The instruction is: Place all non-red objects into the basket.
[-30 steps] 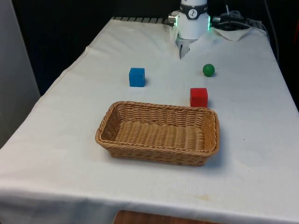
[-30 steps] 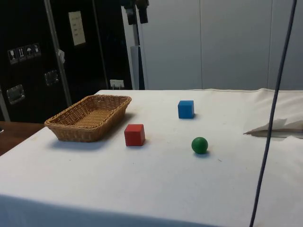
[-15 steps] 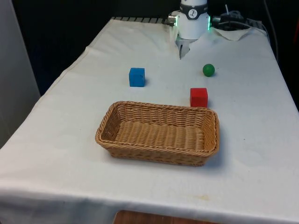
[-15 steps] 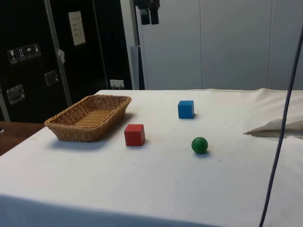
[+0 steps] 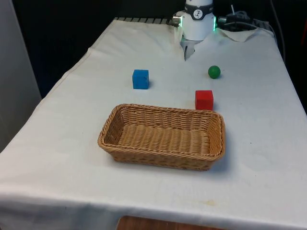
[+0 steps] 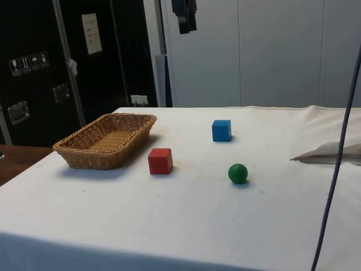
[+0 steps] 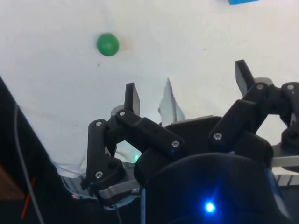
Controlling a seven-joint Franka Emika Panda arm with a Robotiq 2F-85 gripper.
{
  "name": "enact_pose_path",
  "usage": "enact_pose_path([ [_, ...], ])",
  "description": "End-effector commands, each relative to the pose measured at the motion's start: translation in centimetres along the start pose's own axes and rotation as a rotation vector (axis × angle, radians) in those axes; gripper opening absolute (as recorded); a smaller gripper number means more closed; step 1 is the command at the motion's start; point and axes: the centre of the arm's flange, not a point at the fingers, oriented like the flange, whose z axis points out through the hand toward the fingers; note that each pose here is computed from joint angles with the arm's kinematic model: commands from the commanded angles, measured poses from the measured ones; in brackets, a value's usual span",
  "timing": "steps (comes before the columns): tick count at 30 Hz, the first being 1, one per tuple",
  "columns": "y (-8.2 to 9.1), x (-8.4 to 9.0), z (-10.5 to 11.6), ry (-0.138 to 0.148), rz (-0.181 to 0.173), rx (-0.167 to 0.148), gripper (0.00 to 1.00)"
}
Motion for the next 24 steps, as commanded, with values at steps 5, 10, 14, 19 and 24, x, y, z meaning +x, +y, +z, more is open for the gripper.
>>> enact_pose_path([
  [5, 0.7, -1.0, 0.5, -0.003, -0.004, -0.028, 1.00],
  [10, 1.3, -2.1, 1.6, 0.004, -0.002, -0.041, 1.00],
  [14, 1.5, -2.5, 2.4, 0.012, 0.002, -0.044, 1.00],
  [19, 1.7, -2.7, 3.9, 0.033, 0.020, -0.044, 1.00],
  [24, 1.7, -2.9, 5.2, 0.043, 0.037, -0.041, 1.00],
])
